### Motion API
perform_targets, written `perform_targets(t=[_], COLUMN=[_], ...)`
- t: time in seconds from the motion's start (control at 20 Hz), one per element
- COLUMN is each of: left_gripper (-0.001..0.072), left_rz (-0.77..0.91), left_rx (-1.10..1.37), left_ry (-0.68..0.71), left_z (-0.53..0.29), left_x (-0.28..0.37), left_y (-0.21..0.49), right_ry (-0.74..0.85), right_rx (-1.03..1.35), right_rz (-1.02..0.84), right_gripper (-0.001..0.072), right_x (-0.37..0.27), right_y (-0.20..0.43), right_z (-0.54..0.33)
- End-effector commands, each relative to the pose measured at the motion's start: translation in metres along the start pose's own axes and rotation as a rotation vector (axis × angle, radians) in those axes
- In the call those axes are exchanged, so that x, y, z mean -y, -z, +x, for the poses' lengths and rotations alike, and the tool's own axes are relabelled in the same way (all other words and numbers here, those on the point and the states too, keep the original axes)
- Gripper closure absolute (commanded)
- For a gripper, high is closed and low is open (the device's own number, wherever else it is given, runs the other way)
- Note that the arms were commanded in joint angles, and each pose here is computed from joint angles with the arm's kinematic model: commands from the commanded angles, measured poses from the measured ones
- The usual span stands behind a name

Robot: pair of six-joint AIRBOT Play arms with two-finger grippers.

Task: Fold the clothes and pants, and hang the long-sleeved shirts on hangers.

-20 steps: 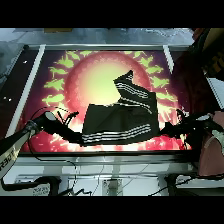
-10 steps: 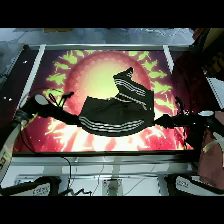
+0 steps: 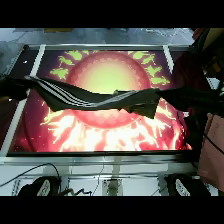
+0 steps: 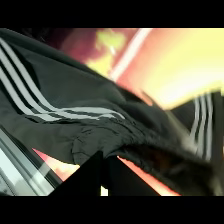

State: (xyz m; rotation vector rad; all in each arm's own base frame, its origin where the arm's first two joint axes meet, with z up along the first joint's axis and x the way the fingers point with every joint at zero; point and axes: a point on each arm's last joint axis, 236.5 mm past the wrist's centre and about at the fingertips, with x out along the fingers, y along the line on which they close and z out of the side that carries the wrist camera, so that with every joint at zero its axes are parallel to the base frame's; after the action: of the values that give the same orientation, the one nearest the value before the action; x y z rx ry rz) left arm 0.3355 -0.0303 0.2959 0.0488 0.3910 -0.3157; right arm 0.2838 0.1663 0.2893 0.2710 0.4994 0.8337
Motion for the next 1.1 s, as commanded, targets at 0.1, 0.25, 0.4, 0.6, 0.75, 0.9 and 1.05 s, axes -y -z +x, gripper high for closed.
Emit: perform_targets(t=[0.1,0.25,0.4,0.6,0.75,0.9,1.05], left_gripper=[0.0689,0.0689,0.0690,0.0691,0.0691,0.0691,0.0691], left_rz=[0.151,0.170,0.132,-0.040,-0.127,-0.135,-0.025], left_rx=[0.720,0.797,0.568,0.083,-0.102,-0.233,-0.386], left_ry=[-0.362,-0.388,-0.294,-0.090,0.023,0.149,0.189], left_z=[-0.183,-0.210,-0.144,0.003,0.090,0.150,0.162], left_x=[0.013,0.024,0.011,-0.029,-0.034,0.002,0.030], left_y=[-0.137,-0.145,-0.113,-0.010,0.042,0.083,0.121], right_ry=[-0.175,-0.207,-0.081,0.245,0.363,0.403,0.503], right_rx=[0.255,0.274,0.203,-0.010,-0.137,-0.237,-0.348], right_rz=[-0.151,-0.139,-0.096,0.004,0.054,0.122,0.120], right_gripper=[0.0692,0.0692,0.0692,0.0691,0.0691,0.0691,0.0692], right_x=[-0.141,-0.154,-0.103,0.036,0.119,0.175,0.227], right_y=[-0.066,-0.071,-0.069,-0.041,-0.012,0.025,0.061], right_z=[-0.068,-0.072,-0.040,0.026,0.077,0.121,0.127])
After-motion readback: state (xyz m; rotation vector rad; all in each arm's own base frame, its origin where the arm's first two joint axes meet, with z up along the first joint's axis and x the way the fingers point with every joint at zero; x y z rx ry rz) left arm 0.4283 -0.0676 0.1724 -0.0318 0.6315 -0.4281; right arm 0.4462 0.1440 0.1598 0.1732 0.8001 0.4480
